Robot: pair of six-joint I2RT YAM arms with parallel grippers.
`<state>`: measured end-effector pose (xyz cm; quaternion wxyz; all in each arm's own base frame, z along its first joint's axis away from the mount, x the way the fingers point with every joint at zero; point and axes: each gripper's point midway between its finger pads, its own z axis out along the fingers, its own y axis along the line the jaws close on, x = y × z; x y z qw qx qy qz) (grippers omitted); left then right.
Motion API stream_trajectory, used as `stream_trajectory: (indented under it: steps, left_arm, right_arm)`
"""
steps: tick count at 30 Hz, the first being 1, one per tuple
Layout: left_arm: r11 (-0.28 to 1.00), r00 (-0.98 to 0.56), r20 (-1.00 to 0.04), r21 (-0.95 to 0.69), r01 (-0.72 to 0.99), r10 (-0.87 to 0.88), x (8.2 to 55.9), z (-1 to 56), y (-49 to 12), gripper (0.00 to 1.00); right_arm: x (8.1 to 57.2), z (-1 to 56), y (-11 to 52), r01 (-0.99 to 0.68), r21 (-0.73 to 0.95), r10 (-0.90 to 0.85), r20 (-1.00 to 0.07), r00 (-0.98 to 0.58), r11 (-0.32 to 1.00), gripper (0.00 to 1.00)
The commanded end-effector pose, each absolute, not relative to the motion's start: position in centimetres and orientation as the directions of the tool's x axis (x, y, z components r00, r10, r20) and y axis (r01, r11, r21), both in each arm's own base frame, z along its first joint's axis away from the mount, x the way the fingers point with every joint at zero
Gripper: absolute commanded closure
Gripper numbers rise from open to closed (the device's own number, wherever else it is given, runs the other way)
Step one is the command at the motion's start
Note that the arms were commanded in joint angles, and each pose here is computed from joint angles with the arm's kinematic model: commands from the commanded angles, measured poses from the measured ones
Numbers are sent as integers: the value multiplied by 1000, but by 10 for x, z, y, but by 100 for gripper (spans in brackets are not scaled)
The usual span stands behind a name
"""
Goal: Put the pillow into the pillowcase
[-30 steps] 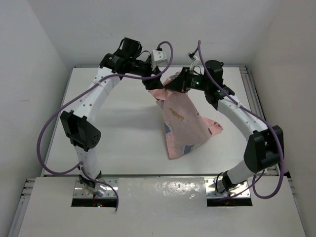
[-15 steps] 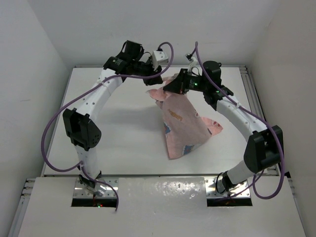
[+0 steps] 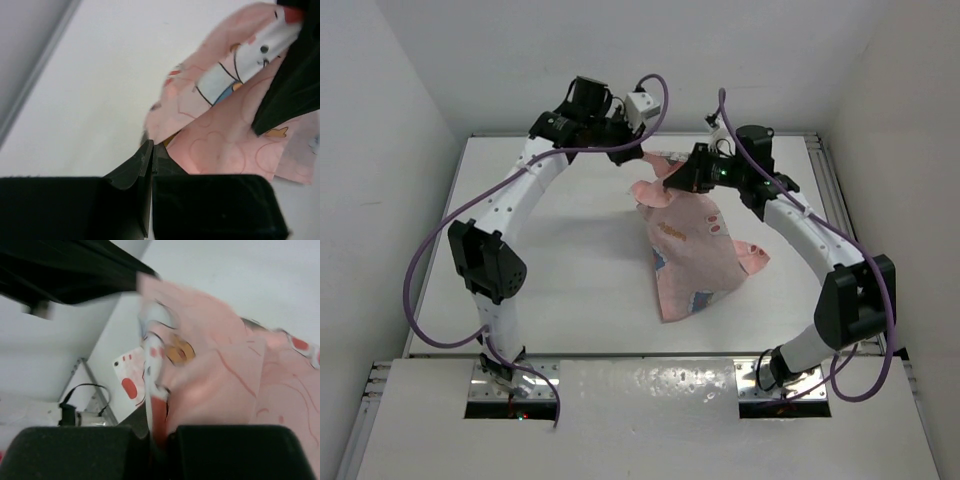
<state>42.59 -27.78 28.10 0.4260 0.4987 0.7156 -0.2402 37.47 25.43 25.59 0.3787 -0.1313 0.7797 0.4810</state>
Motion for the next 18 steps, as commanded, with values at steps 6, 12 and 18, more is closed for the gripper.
stream_trajectory:
  steps: [6,12,18]
  left_arm:
    - [696,-95,-851,352,625,516,478,378,-212,100]
    - [749,-65,-821,481,455,567,468,438,-170,100]
    - [776,-53,-793,578,251,607,442,498,-120,100]
  right_arm:
    - [417,236,186,-333,339,62,-777,-627,880,100]
    - [456,297,176,-324,219,31,-866,-498,920,100]
    - [479,418,216,-558,240,78,-951,-298,795,100]
